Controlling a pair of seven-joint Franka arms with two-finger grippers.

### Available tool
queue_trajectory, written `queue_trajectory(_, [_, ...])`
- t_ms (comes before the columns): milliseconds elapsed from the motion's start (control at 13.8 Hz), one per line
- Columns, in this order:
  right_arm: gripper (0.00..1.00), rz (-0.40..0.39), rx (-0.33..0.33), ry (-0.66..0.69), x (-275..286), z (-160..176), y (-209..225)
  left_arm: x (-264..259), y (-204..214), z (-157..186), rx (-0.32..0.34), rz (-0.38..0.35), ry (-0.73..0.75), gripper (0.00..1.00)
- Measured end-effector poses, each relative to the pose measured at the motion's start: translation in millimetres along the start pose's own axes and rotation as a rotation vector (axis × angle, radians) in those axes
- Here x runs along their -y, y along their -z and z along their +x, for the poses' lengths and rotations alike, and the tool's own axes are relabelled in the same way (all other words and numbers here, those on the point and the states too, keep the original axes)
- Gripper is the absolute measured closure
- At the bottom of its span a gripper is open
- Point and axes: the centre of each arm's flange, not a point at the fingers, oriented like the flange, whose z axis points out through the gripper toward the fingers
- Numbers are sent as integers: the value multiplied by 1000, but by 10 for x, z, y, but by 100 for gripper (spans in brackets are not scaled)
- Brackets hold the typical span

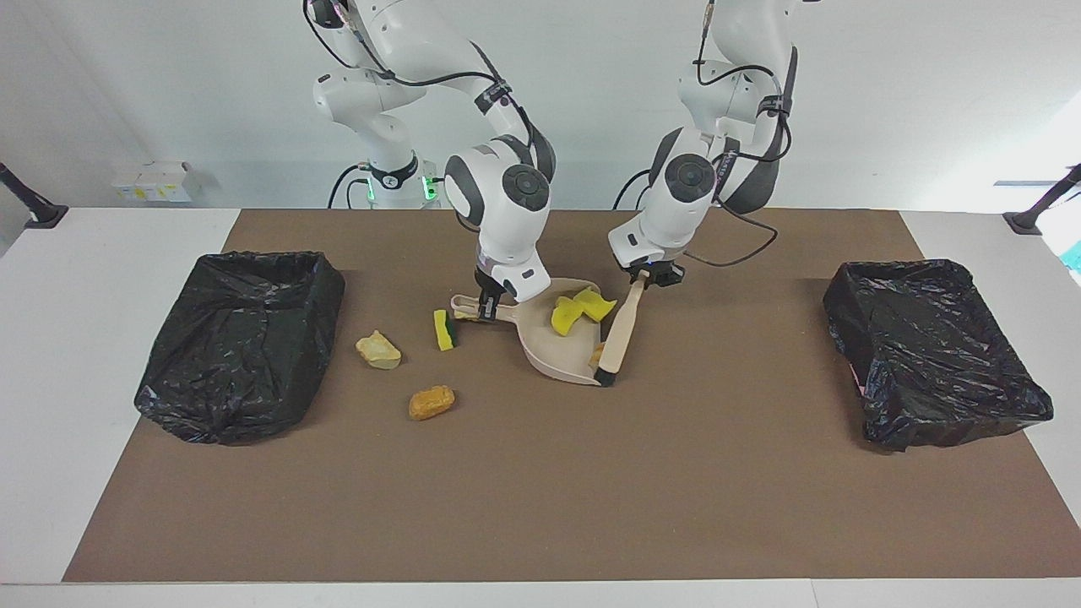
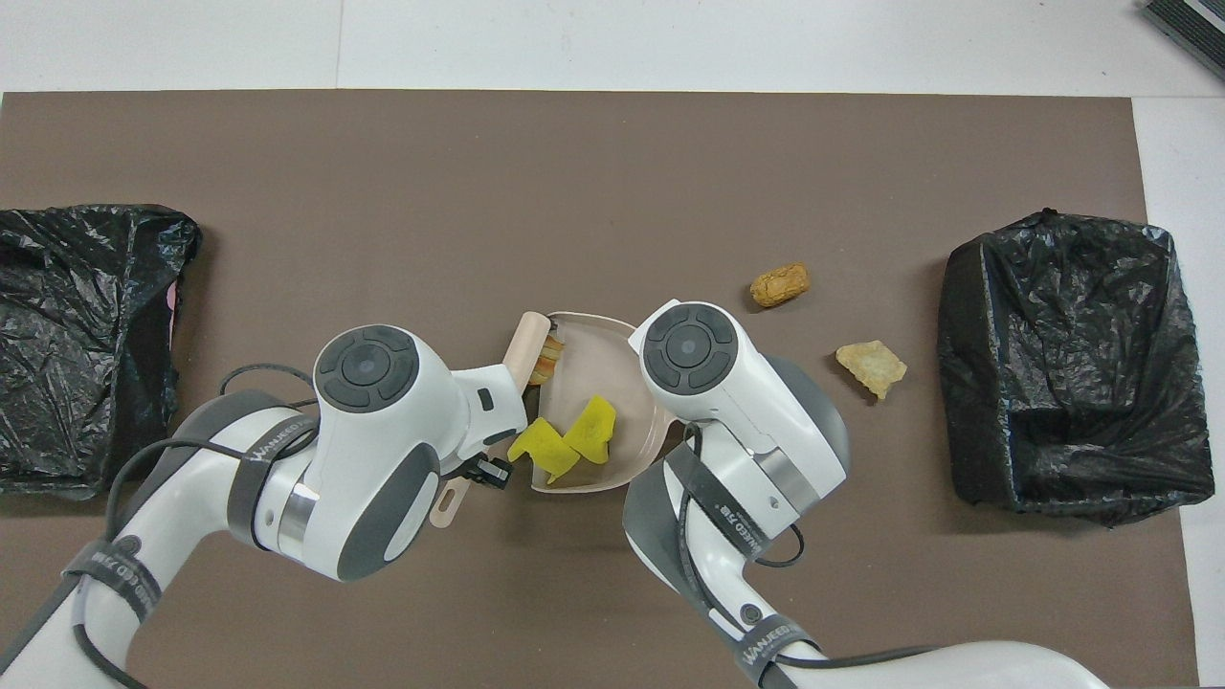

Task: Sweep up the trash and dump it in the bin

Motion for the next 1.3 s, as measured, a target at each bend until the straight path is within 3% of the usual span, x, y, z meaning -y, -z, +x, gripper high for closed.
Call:
queue_trajectory(361, [69,0,0,-1,0,-1,-1,-256,107,33,-24,-16,52,74])
queue_trajectory(795, [69,-1,2,-15,-42,-85,32,-166,562,212,-117,-42,234,74])
queue_trajectory(1012, [69,-1,1,-25,-161,-347,144,-140,528,212,-98,-45,342,74])
queue_trajectory(1301, [69,-8,-10,-10,-323,-745,409,-40,465,127,-23,-36,523,74])
